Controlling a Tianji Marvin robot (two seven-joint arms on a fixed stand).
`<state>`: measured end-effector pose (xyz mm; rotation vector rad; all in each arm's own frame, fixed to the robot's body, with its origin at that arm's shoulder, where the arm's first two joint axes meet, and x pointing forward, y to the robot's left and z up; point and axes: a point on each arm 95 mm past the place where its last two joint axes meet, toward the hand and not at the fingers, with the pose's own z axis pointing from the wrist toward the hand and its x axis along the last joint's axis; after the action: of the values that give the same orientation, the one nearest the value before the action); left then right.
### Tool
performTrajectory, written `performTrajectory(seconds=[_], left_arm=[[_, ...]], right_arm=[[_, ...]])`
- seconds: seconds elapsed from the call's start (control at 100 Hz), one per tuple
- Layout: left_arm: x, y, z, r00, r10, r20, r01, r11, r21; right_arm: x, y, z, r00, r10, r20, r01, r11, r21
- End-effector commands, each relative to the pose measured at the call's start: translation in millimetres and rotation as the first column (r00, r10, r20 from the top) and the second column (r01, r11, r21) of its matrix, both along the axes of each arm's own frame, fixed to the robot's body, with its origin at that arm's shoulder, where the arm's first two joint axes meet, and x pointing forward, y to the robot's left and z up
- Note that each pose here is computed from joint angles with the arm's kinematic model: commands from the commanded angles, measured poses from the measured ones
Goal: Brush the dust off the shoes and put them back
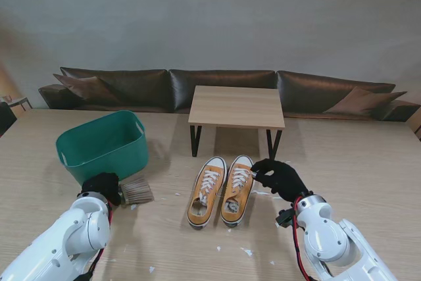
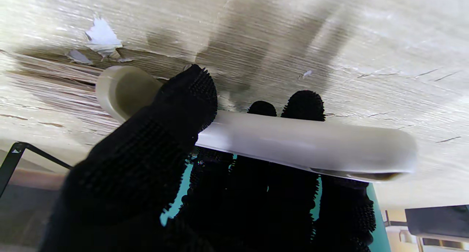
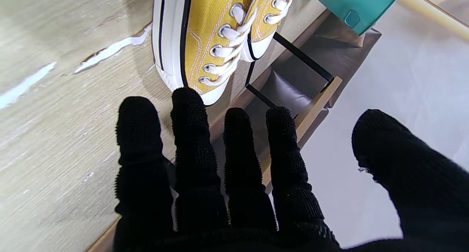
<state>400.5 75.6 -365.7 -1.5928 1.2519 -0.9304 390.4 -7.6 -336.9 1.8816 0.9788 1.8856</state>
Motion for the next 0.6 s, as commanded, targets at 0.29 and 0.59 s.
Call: performTrajectory(seconds=[0.29, 0.59], left_arm=[[-6.3, 0, 0.9, 0.999, -0.021, -0.034, 0.022, 0.999, 0.024], [-12.2, 0, 2.5, 0.998, -0.037, -0.051, 0.04, 0.998, 0.05]], right_arm=[[-2.7, 4, -2.2, 1.0, 0.018, -0.016, -0.018, 1.0, 0.004], [-1.9, 4, -2.8, 1.0, 0.018, -0.016, -0.018, 1.0, 0.004]])
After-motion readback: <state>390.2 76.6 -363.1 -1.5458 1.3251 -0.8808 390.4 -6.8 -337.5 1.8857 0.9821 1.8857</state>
